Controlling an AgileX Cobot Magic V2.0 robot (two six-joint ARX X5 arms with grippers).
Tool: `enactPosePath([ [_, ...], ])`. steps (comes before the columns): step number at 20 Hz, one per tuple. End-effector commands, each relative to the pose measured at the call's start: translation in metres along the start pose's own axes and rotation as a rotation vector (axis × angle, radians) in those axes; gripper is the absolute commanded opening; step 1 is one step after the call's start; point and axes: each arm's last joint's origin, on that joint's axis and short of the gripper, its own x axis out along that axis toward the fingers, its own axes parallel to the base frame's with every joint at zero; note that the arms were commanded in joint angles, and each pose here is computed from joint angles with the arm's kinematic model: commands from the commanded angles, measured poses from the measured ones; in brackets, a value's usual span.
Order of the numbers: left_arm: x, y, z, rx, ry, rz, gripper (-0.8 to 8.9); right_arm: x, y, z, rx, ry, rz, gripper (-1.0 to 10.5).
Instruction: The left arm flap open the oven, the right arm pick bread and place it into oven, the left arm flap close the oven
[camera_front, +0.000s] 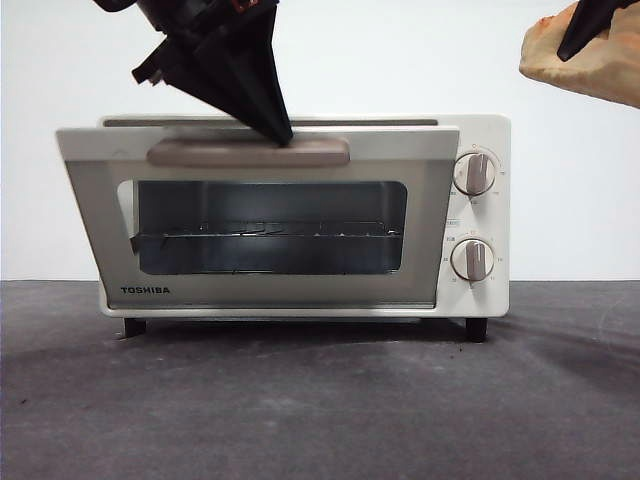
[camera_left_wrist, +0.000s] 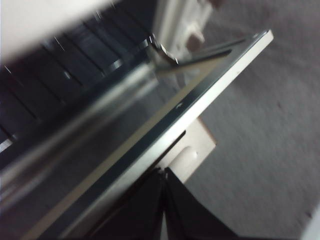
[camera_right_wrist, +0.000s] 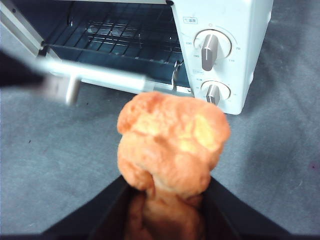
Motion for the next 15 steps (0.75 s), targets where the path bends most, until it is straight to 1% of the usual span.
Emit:
enactPosePath([
  [1, 0.013, -0.007, -0.008, -0.031, 0.097, 0.005, 0.11, -0.003, 0.003, 0.004, -0.013, -0.016, 0.01, 1.6],
  [4, 0.013, -0.015, -0.016, -0.046, 0.177, -0.008, 0.11, -0.003, 0.003, 0.004, -0.017, -0.016, 0.01, 1.6],
  [8, 0.013, -0.021, -0.021, -0.06, 0.232, -0.013, 0.11, -0.003, 0.003, 0.004, -0.018, -0.016, 0.01, 1.6],
  [11, 0.013, -0.022, -0.021, -0.076, 0.229, -0.013, 0.11, -0.002, 0.003, 0.004, -0.02, -0.015, 0.009, 1.6],
  [15, 0.008, -0.02, -0.017, -0.078, 0.182, -0.01, 0.11, -0.002, 0.003, 0.004, -0.02, -0.011, 0.016, 1.6],
])
